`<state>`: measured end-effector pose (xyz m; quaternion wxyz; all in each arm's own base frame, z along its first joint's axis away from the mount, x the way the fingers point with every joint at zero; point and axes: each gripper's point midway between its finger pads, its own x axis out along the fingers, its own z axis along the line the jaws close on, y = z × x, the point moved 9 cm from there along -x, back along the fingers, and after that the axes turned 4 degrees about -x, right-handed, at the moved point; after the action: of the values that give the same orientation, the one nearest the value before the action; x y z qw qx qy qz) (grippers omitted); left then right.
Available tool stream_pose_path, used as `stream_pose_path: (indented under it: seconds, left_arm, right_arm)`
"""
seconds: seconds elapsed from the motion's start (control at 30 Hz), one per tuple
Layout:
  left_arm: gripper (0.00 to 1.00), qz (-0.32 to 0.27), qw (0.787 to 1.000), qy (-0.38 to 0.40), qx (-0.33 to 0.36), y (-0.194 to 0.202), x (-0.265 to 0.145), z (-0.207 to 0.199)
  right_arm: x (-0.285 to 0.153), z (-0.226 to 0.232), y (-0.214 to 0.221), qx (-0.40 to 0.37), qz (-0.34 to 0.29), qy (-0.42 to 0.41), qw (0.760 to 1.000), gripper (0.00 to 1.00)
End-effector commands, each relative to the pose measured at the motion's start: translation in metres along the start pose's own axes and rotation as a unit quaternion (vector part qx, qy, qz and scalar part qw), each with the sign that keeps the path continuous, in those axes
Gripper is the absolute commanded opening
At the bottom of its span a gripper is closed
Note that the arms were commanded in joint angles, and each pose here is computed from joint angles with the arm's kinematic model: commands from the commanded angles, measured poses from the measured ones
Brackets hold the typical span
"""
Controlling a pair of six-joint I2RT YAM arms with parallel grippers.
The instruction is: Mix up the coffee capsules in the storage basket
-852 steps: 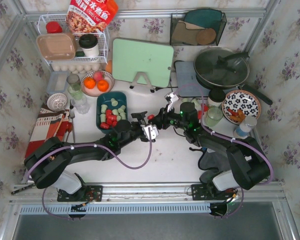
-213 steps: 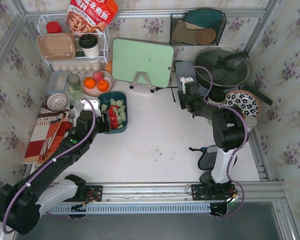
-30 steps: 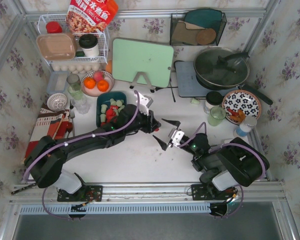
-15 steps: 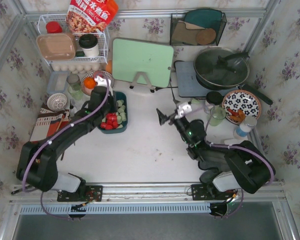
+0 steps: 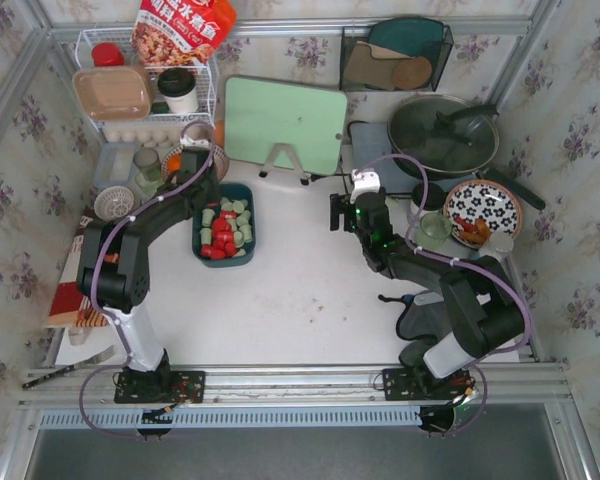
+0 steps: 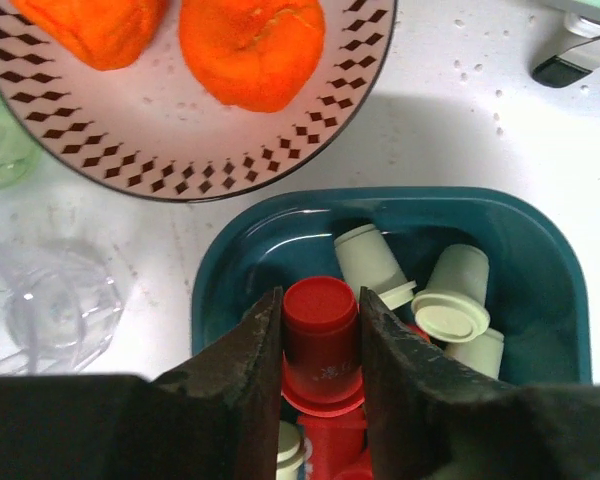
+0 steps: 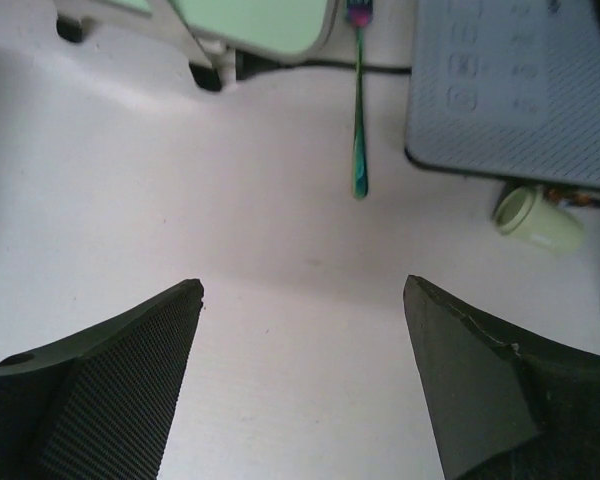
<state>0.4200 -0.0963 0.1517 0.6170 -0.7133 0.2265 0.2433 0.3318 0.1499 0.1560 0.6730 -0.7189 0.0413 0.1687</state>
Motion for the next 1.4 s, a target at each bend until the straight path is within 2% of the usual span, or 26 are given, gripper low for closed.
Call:
stream_pose_path:
  seconds: [0.0, 0.23, 0.43, 0.57, 0.67, 0.83, 0.87, 0.9, 1.27, 1.37]
  left_arm:
    - [0.40, -0.003, 1.000, 0.007, -0.014, -0.006, 0.010, -0.005]
    - [0.68, -0.014, 0.999, 0.018, -0.023, -0.007, 0.002, -0.006]
    - [0.69, -0.040, 0.997, 0.056, -0.033, -0.014, -0.045, -0.008]
    - [0.69, -0.033, 0.995, 0.089, -0.036, 0.001, -0.084, -0.009]
    - [0.69, -0.016, 0.993, 0.107, -0.039, 0.020, -0.107, -0.008]
    - [0.70, -0.023, 0.989, 0.144, -0.038, 0.050, -0.145, -0.003]
    - [0.92, -0.024, 0.988, 0.149, -0.036, 0.055, -0.151, -0.002]
    - [1.00, -0.027, 0.987, 0.153, -0.034, 0.059, -0.157, -0.001]
    - [0.99, -0.072, 0.981, 0.176, -0.030, 0.085, -0.178, 0.007]
    - [0.99, -0.075, 0.979, 0.184, -0.035, 0.086, -0.181, 0.007]
  right_arm:
    - [0.006, -0.002, 0.013, 0.031, 0.053, 0.000, 0.998, 0.89]
    - [0.026, -0.025, 0.020, 0.126, 0.083, 0.057, 0.987, 0.77]
    - [0.046, -0.050, 0.027, 0.182, 0.091, 0.134, 0.970, 0.74]
    - [0.057, -0.066, 0.030, 0.193, 0.081, 0.194, 0.958, 0.76]
    - [0.069, -0.073, 0.031, 0.195, 0.082, 0.213, 0.954, 0.76]
    - [0.090, -0.087, 0.040, 0.201, 0.103, 0.235, 0.945, 0.76]
    - [0.094, -0.089, 0.041, 0.206, 0.110, 0.232, 0.944, 0.77]
    - [0.097, -0.090, 0.043, 0.208, 0.116, 0.230, 0.943, 0.76]
    - [0.116, -0.094, 0.053, 0.215, 0.156, 0.254, 0.930, 0.78]
    - [0.120, -0.095, 0.053, 0.213, 0.165, 0.251, 0.930, 0.73]
